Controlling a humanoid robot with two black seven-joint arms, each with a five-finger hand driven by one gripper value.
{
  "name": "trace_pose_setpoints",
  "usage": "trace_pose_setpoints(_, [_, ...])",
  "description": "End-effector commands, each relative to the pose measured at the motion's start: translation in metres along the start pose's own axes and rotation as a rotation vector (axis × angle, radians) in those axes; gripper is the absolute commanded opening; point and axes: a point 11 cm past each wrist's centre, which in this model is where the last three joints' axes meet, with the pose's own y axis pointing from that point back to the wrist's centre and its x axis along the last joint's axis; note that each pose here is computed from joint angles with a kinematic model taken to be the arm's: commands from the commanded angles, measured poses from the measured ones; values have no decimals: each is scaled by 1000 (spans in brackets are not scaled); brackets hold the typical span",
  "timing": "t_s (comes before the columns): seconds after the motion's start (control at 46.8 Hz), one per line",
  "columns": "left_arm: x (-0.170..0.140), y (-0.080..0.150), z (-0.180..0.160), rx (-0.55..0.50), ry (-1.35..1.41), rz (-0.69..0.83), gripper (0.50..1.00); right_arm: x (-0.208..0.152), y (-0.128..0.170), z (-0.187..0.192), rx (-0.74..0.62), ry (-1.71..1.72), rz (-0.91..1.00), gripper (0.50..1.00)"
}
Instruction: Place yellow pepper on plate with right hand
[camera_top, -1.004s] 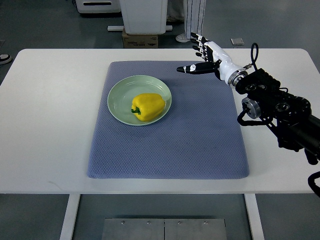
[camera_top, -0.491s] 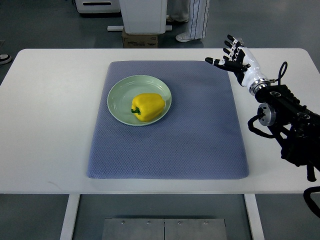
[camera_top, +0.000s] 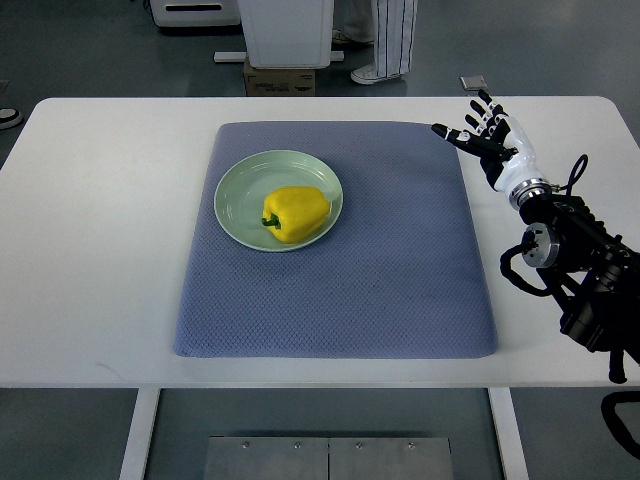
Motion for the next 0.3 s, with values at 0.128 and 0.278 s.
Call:
trace_pose_setpoints(0.128, [0,0,0,0,-1,1,1000,-1,1,2,-3,-2,1,1000])
trace_pose_setpoints(0.278, [0,0,0,0,1,0,1000,1,2,5,-5,-3,2,1000])
